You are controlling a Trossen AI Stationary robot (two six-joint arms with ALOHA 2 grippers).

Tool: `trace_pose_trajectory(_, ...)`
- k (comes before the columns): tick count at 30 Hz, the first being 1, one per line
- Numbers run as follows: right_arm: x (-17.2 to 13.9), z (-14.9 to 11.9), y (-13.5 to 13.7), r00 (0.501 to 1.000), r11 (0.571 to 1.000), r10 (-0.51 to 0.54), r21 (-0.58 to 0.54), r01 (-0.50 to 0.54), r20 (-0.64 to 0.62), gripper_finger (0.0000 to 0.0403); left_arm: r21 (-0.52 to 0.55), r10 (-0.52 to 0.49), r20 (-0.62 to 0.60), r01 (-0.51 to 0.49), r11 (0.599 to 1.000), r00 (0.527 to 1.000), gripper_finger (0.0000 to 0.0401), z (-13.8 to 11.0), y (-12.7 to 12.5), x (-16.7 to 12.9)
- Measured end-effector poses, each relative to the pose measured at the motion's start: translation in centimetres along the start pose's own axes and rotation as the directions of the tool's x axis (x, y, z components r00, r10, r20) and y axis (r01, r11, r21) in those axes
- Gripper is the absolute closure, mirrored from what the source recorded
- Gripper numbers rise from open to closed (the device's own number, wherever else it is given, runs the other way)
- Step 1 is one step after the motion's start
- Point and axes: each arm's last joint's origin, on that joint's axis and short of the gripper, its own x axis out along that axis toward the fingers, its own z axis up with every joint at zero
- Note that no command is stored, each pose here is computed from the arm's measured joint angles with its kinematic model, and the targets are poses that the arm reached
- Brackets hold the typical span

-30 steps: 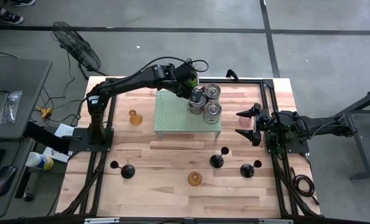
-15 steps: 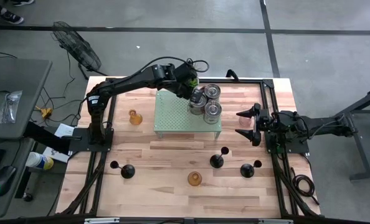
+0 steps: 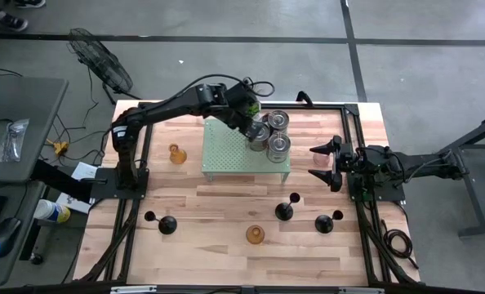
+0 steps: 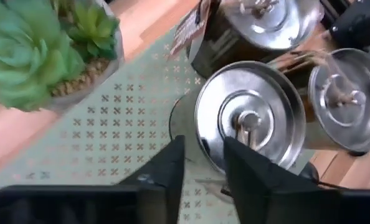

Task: Pick & Place candle stick holders
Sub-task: Put the silver scented candle on the shelf, then put the top gold glass candle holder on the shelf

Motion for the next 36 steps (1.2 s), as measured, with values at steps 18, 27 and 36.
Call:
trace_pose_trajectory(18, 0.0, 0.0, 0.0, 1.0, 1.0, 0.0, 0.0, 0.0, 0.0, 0.0003, 0.255, 0.022, 0.143, -0.059, 0.965, 0.989, 0.0184, -3.7, -2.6, -8.6)
trace_pose_trajectory(27, 0.0, 0.0, 0.0, 1.0, 1.0, 0.0, 0.0, 0.0, 0.0, 0.0003, 0.396, 0.026, 0.133, -0.077, 0.915, 0.991, 0.0204, -7.1, -4.3, -11.6)
trace_pose_trajectory(36, 0.0, 0.0, 0.0, 1.0, 1.0, 0.0, 0.0, 0.0, 0.0, 0.0003, 0.242, 0.231, -0.021, -0.219, 0.945, 0.973, 0.0208, -10.5, -2.9, -13.3)
